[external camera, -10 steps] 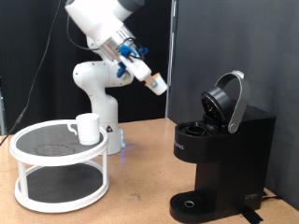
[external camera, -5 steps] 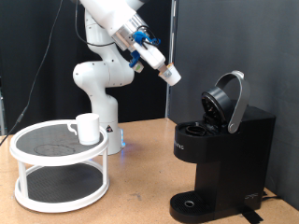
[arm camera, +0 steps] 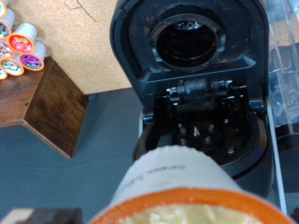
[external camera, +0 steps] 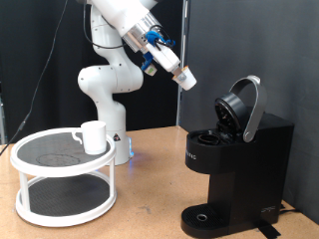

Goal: Make a cup of coffee with the keurig machine

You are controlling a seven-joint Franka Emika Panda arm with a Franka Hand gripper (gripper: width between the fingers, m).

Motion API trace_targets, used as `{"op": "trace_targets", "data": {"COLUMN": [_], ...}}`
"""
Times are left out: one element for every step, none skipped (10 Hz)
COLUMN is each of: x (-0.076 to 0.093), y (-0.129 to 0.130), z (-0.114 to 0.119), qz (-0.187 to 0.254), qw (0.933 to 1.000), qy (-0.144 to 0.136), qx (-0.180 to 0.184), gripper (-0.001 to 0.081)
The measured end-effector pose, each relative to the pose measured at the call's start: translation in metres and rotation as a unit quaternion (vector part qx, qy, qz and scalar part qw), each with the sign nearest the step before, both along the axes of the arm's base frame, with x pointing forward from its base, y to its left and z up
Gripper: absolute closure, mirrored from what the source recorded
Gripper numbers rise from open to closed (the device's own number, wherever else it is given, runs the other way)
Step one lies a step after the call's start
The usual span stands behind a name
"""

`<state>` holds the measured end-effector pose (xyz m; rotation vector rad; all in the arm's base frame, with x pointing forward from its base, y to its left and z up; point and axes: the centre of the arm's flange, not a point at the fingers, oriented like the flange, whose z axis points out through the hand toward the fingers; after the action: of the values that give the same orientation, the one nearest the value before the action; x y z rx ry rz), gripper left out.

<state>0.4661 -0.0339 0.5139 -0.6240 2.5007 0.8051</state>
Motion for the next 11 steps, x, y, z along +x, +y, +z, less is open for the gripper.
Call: {"op": "trace_targets", "data": {"x": [0.001,0.003,0.005,0.008,0.010,0.012,0.012,0.012,0.013,0.014,0.014], "y": [0.003,0.009,0.016,0.024,0.033,0.039,0.044,0.049,0.053,0.056,0.060], "z": [-0.003,-0.007,-0.013,-0.020,-0.027,-0.034,-0.042,-0.051,-0.060,-0.068,-0.076], "qz": [0.004,0.006,0.007,0.009,0.012,0.014,0.015,0.013,0.011,0.009,0.007], "qw": [1.0000,0.9999,0.9998,0.9995,0.9992,0.9988,0.9984,0.9980,0.9976,0.9971,0.9968], "qy": [0.003,0.003,0.002,0.002,0.002,0.004,0.006,0.006,0.007,0.008,0.008], "qx": [-0.004,-0.010,-0.019,-0.029,-0.039,-0.047,-0.055,-0.062,-0.069,-0.075,-0.079], "gripper": [0.0418,0.0418,0.0418,0.0418,0.0418,0.0418,0.0418,0.0418,0.0418,0.0418,0.0418]}}
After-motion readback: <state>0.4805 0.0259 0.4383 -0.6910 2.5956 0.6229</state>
